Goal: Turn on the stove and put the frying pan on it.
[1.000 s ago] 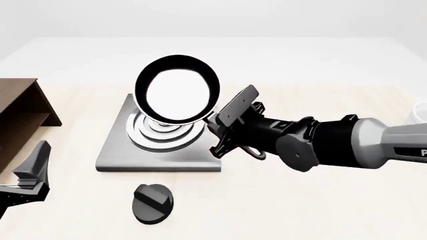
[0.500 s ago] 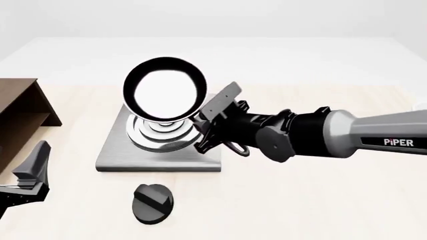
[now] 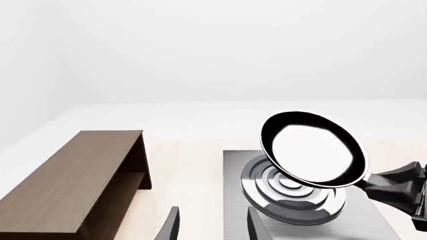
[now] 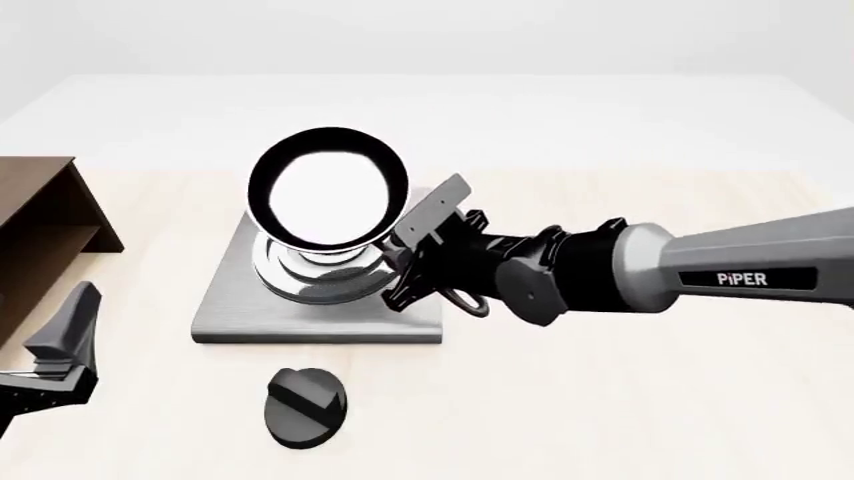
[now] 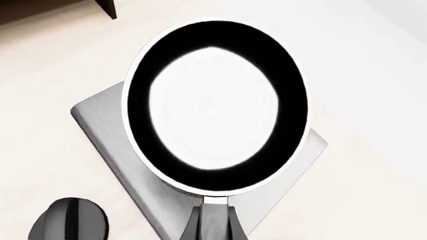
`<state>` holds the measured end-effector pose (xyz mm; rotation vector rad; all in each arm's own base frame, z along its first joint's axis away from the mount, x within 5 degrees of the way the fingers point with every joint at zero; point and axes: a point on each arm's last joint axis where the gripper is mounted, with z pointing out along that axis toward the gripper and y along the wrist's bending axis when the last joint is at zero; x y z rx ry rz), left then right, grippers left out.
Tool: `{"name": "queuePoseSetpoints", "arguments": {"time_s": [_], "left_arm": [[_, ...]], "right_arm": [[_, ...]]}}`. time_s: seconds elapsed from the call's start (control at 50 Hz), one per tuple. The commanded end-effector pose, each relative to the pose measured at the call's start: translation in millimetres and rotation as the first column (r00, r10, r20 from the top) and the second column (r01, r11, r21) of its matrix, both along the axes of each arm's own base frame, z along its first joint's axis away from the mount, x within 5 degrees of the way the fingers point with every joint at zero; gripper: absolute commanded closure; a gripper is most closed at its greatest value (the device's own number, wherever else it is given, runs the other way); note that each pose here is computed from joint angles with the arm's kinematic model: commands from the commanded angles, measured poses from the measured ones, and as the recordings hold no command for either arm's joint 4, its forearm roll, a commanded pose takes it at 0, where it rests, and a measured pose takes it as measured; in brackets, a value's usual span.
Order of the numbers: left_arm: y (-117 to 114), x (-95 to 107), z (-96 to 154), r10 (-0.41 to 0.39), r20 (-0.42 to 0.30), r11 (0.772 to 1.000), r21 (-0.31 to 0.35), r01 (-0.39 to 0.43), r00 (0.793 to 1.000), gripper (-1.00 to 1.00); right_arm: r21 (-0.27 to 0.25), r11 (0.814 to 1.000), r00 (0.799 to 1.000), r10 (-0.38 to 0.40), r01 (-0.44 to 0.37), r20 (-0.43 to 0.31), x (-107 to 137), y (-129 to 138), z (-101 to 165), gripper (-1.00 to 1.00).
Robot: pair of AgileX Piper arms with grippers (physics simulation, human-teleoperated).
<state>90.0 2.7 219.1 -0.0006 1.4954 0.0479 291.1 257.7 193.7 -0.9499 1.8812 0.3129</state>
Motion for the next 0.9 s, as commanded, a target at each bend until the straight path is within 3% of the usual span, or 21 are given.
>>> {"name": "queuePoseSetpoints", "arguments": {"time_s": [0.02, 0.48, 0.5, 0.9], "left_arm": [[-4, -3, 0, -0.049, -0.005, 0.999, -0.015, 0.049, 0.999, -1.0], [-4, -2, 0, -0.049, -0.004, 0.999, -0.021, 0.049, 0.999, -1.0], [-4, -2, 0, -0.048, -0.004, 0.999, -0.021, 0.048, 0.999, -1.0], [-4, 0, 0, -0.048, -0.005, 0.999, -0.027, 0.047, 0.999, -1.0]], "right_arm": [[0.034, 0.999, 1.0, -0.019, 0.019, 0.008, 7, 4, 0, 1.0], [0.033, 0.999, 0.999, -0.031, 0.031, 0.013, 19, 6, -5, 1.0], [0.031, 0.999, 0.999, -0.034, 0.033, 0.011, 20, 6, -6, -1.0], [0.085, 0.996, 0.999, -0.027, 0.023, 0.043, 3, 0, 23, -1.0]]}}
